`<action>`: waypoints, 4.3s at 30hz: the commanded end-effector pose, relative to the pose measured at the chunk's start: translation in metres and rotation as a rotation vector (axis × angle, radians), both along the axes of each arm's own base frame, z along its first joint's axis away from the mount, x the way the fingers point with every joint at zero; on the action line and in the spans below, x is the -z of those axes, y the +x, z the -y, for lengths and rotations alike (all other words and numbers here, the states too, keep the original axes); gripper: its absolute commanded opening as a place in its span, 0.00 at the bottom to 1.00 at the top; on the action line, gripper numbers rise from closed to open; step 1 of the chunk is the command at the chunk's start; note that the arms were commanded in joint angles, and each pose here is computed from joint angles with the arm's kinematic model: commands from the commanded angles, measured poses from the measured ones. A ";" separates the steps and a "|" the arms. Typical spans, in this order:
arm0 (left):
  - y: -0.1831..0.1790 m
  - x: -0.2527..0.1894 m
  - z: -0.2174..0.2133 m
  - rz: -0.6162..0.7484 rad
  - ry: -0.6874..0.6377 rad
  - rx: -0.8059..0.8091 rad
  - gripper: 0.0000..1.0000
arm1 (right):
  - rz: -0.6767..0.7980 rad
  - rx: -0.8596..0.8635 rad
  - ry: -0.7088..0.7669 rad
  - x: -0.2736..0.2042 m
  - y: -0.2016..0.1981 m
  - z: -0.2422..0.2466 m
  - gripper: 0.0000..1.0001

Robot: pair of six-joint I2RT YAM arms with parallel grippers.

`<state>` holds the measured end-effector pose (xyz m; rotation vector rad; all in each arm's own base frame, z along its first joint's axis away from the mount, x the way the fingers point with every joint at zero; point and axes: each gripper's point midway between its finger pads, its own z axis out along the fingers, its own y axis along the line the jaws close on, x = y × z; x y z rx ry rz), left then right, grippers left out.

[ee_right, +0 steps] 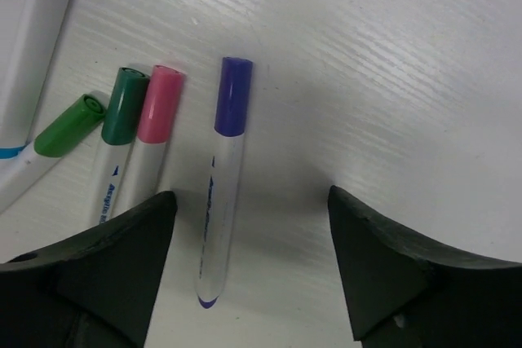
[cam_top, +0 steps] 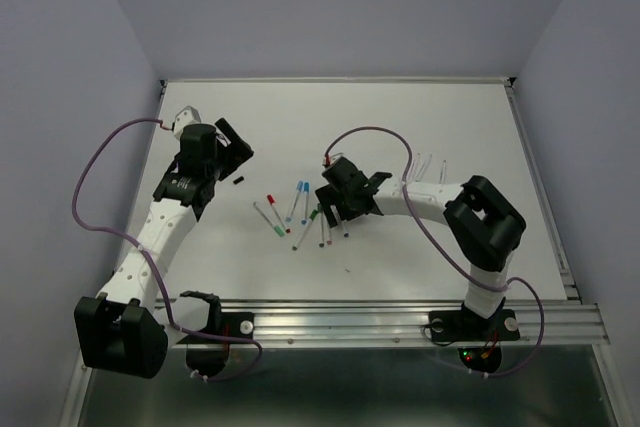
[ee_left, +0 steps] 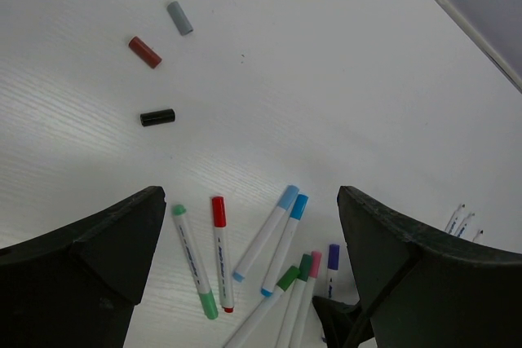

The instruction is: Open the pen caps

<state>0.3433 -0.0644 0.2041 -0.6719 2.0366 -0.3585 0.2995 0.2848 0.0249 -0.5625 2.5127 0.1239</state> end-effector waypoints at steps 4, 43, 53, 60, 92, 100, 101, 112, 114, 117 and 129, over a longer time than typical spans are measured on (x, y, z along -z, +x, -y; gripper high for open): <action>-0.001 -0.006 -0.002 0.028 0.019 -0.003 0.99 | -0.050 -0.029 -0.033 0.023 -0.014 -0.011 0.42; -0.042 -0.076 0.180 0.353 -0.360 0.770 0.89 | 0.366 -0.351 0.786 -0.240 -0.029 -0.061 0.01; -0.043 -0.075 0.188 0.346 -0.366 0.787 0.64 | 0.398 -0.372 0.830 -0.257 -0.023 -0.068 0.01; -0.040 -0.079 0.189 0.358 -0.371 0.770 0.38 | 0.374 -0.408 0.833 -0.254 -0.025 -0.075 0.01; 0.061 -0.107 0.111 0.419 -0.295 0.220 0.00 | -0.285 -0.736 0.747 -0.110 -0.199 -0.048 0.01; 0.051 -0.093 0.126 0.377 -0.337 0.332 0.00 | 0.078 -0.456 0.662 -0.151 -0.104 -0.043 0.04; 0.047 -0.091 0.127 0.373 -0.341 0.344 0.00 | 0.125 -0.416 0.654 -0.162 -0.090 -0.039 0.10; 0.009 -0.074 0.205 0.293 -0.407 0.633 0.00 | 0.316 -0.292 0.584 -0.199 0.003 -0.020 0.71; 0.008 -0.072 0.214 0.287 -0.408 0.651 0.00 | 0.327 -0.297 0.585 -0.203 0.005 -0.021 0.73; 0.006 -0.066 0.227 0.268 -0.414 0.685 0.00 | 0.349 -0.290 0.579 -0.209 0.011 -0.019 0.73; -0.007 -0.080 0.254 0.290 -0.485 0.791 0.00 | 0.298 -0.270 0.561 -0.187 0.014 -0.017 0.24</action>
